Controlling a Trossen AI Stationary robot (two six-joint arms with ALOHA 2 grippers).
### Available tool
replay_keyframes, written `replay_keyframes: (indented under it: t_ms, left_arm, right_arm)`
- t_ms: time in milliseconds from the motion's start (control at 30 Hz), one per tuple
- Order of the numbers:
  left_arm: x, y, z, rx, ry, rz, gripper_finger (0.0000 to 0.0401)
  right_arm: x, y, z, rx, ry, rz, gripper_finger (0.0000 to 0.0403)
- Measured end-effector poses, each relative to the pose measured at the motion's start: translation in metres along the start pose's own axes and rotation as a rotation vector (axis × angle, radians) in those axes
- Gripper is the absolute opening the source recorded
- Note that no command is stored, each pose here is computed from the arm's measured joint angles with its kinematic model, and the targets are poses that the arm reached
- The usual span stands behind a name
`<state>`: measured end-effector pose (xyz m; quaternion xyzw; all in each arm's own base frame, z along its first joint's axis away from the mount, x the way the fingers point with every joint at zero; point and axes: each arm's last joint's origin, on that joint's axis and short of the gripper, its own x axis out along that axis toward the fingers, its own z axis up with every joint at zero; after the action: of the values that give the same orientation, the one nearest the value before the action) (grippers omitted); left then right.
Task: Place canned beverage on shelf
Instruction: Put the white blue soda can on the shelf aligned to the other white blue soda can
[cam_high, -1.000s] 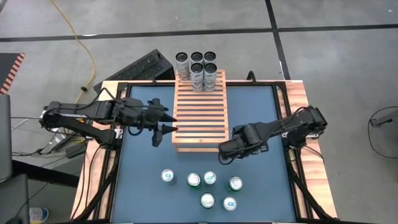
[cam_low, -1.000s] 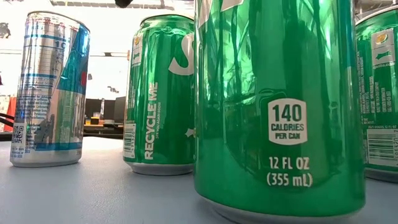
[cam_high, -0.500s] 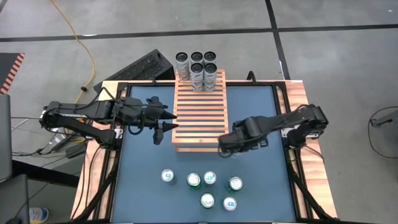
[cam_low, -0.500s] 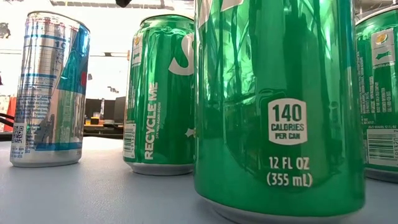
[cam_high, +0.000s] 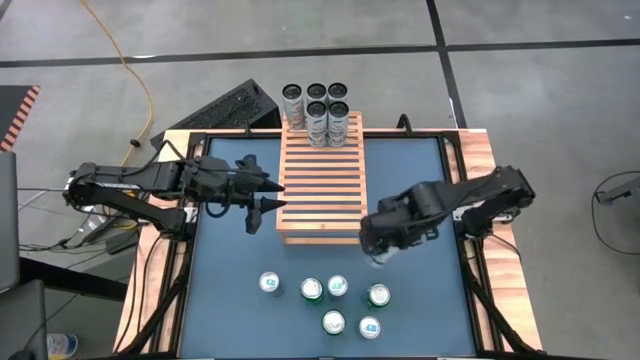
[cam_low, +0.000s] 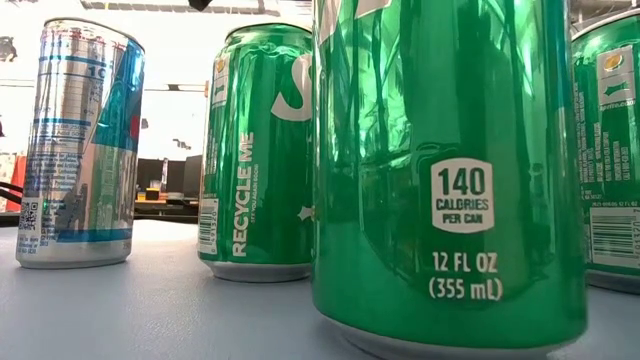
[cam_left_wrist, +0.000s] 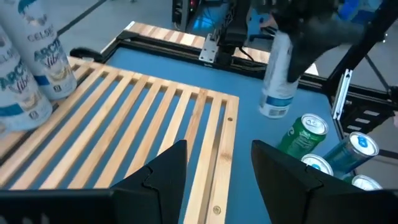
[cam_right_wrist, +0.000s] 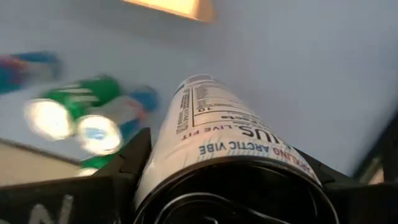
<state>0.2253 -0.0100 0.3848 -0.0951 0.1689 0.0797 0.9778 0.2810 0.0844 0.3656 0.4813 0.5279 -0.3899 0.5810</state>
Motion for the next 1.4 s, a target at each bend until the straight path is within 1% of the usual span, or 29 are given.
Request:
replay_keyframes:
  t_ms: [100,133,233,267,333,400,467,533,600,667,800,967,1067,1267,1400]
  left_arm:
    - [0.006,-0.001,0.000,0.031,0.004,-0.005,0.0167]
    - [0.010,-0.002,-0.002,0.052,0.017,-0.027,0.0167]
    - [0.022,-0.008,-0.001,0.128,0.014,-0.138,0.0167]
    - [0.028,-0.010,-0.004,0.136,0.031,-0.156,0.0168]
    - [0.040,-0.013,-0.004,0.132,0.020,-0.179,0.0176]
    - [0.051,-0.013,-0.009,0.148,0.053,-0.174,0.0191]
    - [0.061,-0.014,-0.010,0.147,0.036,-0.174,0.0213]
    - [0.070,-0.015,-0.013,0.140,0.048,-0.178,0.0239]
    - [0.076,-0.017,-0.012,0.115,0.021,-0.190,0.0266]
    - [0.082,-0.018,-0.013,0.081,0.027,-0.199,0.0290]
    - [0.087,-0.020,-0.007,0.069,0.022,-0.202,0.0317]
    - [0.090,-0.023,0.008,0.112,-0.031,-0.191,0.0321]
    - [0.097,-0.022,0.007,0.140,-0.023,-0.143,0.0322]
    - [0.111,-0.013,0.008,0.134,-0.018,-0.104,0.0322]
    - [0.112,-0.009,0.010,0.129,-0.018,-0.131,0.0322]
  right_arm:
    - [-0.015,0.001,0.009,-0.003,-0.057,0.058,0.0230]
    - [-0.020,0.002,0.012,-0.014,-0.079,0.077,0.0230]
    - [-0.036,0.006,0.023,-0.040,-0.112,0.148,0.0230]
    - [-0.039,0.007,0.026,-0.050,-0.127,0.162,0.0230]
    - [-0.044,0.010,0.031,-0.067,-0.153,0.171,0.0230]
    - [-0.046,0.016,0.037,-0.090,-0.176,0.183,0.0230]
    - [-0.048,0.021,0.042,-0.114,-0.194,0.196,0.0230]
    - [-0.049,0.024,0.045,-0.140,-0.203,0.198,0.0230]
    - [-0.051,0.027,0.048,-0.167,-0.210,0.203,0.0230]
    - [-0.052,0.030,0.049,-0.193,-0.216,0.212,0.0230]
    - [-0.055,0.031,0.053,-0.220,-0.233,0.218,0.0230]
    - [-0.055,0.032,0.058,-0.233,-0.255,0.230,0.0230]
    - [-0.057,0.037,0.059,-0.260,-0.274,0.273,0.0230]
    - [-0.058,0.040,0.059,-0.286,-0.289,0.309,0.0230]
    - [-0.059,0.041,0.059,-0.304,-0.293,0.310,0.0230]
